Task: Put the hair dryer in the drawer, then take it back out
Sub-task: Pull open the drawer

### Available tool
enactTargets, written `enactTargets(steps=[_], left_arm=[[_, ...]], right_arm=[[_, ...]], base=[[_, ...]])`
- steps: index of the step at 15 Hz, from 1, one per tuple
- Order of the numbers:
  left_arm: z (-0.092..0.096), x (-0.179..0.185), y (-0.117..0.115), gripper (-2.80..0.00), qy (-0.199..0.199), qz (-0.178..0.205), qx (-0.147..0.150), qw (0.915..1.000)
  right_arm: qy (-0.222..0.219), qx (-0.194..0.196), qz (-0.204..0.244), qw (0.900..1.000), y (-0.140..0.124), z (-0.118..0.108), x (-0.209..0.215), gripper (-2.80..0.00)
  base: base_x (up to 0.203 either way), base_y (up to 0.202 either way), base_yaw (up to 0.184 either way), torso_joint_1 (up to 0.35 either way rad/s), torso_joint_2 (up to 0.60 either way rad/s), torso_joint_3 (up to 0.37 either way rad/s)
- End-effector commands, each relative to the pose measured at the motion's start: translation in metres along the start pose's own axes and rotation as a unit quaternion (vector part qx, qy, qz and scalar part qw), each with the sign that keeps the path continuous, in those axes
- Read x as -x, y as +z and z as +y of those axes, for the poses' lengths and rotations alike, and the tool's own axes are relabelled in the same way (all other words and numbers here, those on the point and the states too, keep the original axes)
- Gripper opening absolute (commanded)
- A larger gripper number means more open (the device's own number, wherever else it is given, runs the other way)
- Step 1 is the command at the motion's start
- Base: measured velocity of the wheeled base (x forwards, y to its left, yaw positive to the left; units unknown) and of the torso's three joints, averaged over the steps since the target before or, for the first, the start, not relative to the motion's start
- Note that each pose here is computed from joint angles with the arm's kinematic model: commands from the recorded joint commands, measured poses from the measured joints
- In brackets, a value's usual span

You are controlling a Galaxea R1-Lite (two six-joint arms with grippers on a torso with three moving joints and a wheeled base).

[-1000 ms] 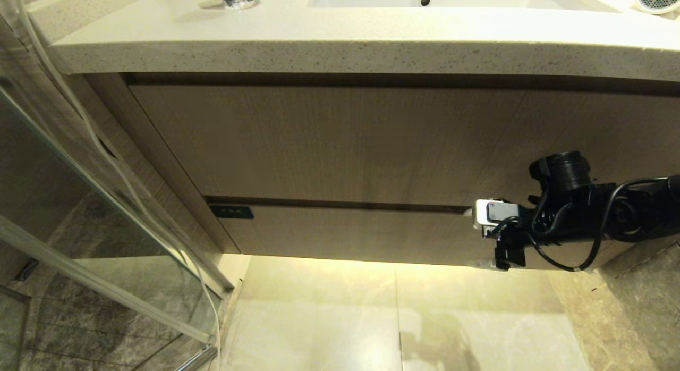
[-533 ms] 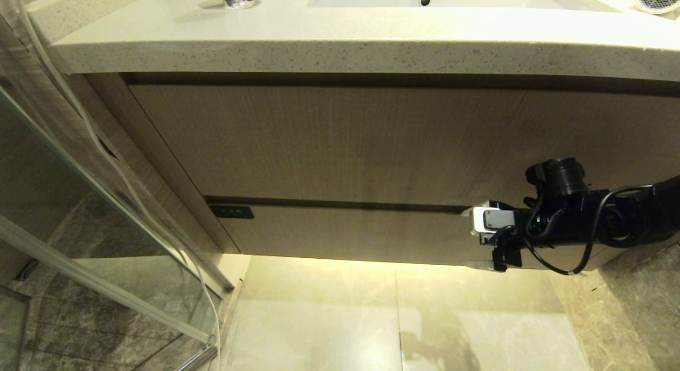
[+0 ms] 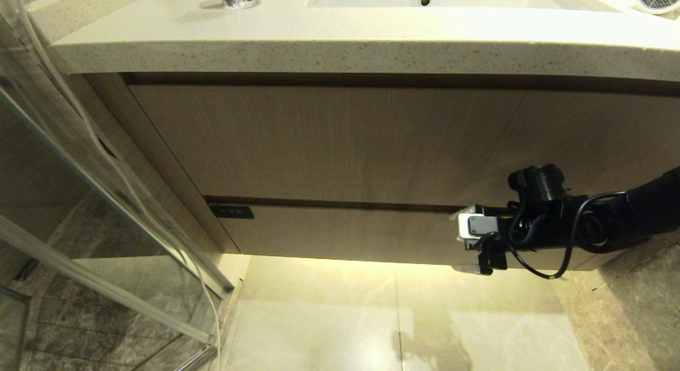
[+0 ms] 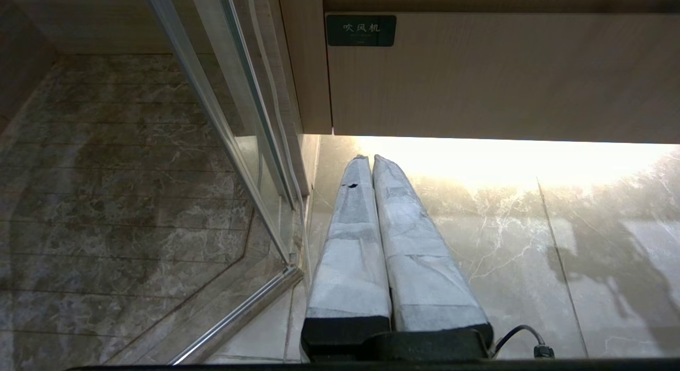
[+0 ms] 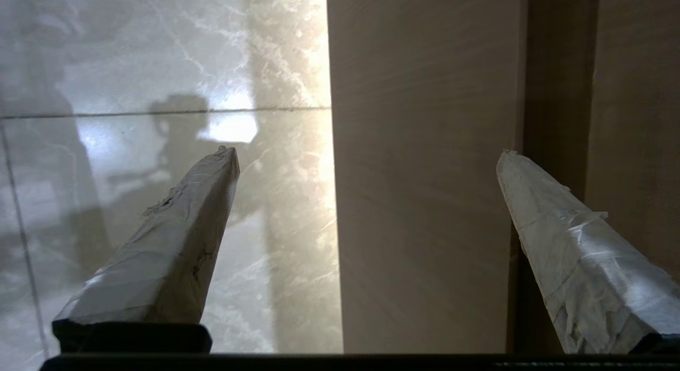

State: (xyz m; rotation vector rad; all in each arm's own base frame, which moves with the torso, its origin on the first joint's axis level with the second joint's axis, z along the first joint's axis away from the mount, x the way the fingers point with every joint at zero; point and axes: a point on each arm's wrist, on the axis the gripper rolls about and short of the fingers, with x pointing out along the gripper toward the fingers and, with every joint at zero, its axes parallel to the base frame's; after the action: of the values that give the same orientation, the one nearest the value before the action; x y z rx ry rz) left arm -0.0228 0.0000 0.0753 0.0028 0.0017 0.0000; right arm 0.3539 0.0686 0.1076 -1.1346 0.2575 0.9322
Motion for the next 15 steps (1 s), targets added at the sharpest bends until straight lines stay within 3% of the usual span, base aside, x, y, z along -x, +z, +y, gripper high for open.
enactTargets(steps=[1,15], left_arm=[[0.000,0.000,0.000,-2.80,0.000,0.000,0.000,1.0000],[0.000,0.000,0.000,-2.80,0.000,0.000,0.000,1.0000]], right_arm=[[-0.004,0.009,-0.007,1.000,0.001,0.000,-0.010,0.00],[-0.060,-0.009,0.007,0.998,0.000,-0.003,-0.027,0.00]], base=[[0.000,0.000,0.000,0.000,0.00,0.000],[0.000,0.000,0.000,0.000,0.00,0.000]])
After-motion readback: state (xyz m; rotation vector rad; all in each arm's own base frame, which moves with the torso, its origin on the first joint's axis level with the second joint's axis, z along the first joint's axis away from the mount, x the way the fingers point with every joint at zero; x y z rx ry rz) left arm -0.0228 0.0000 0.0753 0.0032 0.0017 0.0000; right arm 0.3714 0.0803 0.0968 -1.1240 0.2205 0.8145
